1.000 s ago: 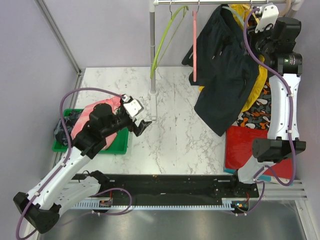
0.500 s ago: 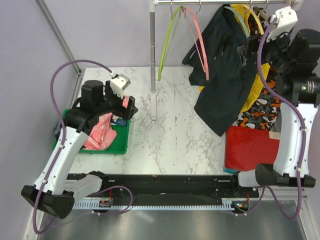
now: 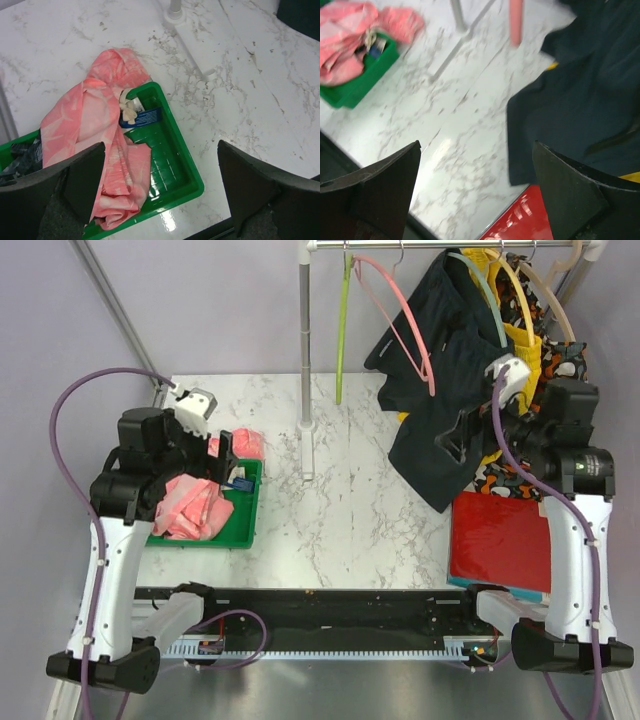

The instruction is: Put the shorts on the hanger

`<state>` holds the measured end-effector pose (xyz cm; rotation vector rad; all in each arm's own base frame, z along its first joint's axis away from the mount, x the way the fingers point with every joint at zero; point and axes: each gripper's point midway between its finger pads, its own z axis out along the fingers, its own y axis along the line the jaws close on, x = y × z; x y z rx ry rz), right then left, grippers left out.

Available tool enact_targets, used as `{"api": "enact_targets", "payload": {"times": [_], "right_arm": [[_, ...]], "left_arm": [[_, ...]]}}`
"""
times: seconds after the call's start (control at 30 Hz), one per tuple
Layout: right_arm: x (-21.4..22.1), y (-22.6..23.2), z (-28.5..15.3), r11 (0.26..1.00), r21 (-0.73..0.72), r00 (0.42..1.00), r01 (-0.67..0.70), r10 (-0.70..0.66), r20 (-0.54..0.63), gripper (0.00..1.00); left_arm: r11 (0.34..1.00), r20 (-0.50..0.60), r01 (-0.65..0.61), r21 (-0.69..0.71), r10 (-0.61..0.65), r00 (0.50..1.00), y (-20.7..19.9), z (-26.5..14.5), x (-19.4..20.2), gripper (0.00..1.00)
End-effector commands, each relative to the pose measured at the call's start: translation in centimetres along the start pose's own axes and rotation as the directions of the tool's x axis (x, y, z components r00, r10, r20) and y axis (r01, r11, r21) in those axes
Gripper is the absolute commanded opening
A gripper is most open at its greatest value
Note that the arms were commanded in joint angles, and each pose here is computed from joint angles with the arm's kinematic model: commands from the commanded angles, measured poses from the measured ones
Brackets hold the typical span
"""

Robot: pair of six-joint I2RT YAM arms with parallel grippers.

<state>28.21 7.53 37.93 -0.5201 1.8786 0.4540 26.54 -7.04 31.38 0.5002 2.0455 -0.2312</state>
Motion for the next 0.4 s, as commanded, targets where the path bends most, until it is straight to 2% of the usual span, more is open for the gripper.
{"api": "enact_targets", "payload": {"times": [0.0, 0.13, 0.27, 0.37], "right_arm": [[6.1, 3.0, 0.2, 0.986, -0.147, 0.99, -0.073, 0.054, -0.128, 0.98], [10.4, 2.8, 0.3, 0.989, -0.133, 0.976, -0.063, 0.033, -0.216, 0.98], [11.9, 2.7, -0.4, 0.994, -0.108, 0.973, -0.03, 0.004, -0.233, 0.98], [12.2, 3.1, -0.3, 0.991, -0.123, 0.972, -0.046, 0.016, -0.235, 0.98]], "left_arm": [[0.992, 0.002, 0.015, -0.126, -0.015, 1.0, 1.6, -3.0, 1.6, 0.99], [0.985, -0.064, 0.007, -0.173, -0.018, 0.998, 1.8, -3.5, 5.3, 0.99], [0.97, -0.112, -0.026, -0.24, -0.001, 0.994, 2.5, -4.4, 7.8, 0.99], [0.969, -0.142, -0.047, -0.241, 0.012, 0.99, 2.6, -4.5, 8.7, 0.99]]}}
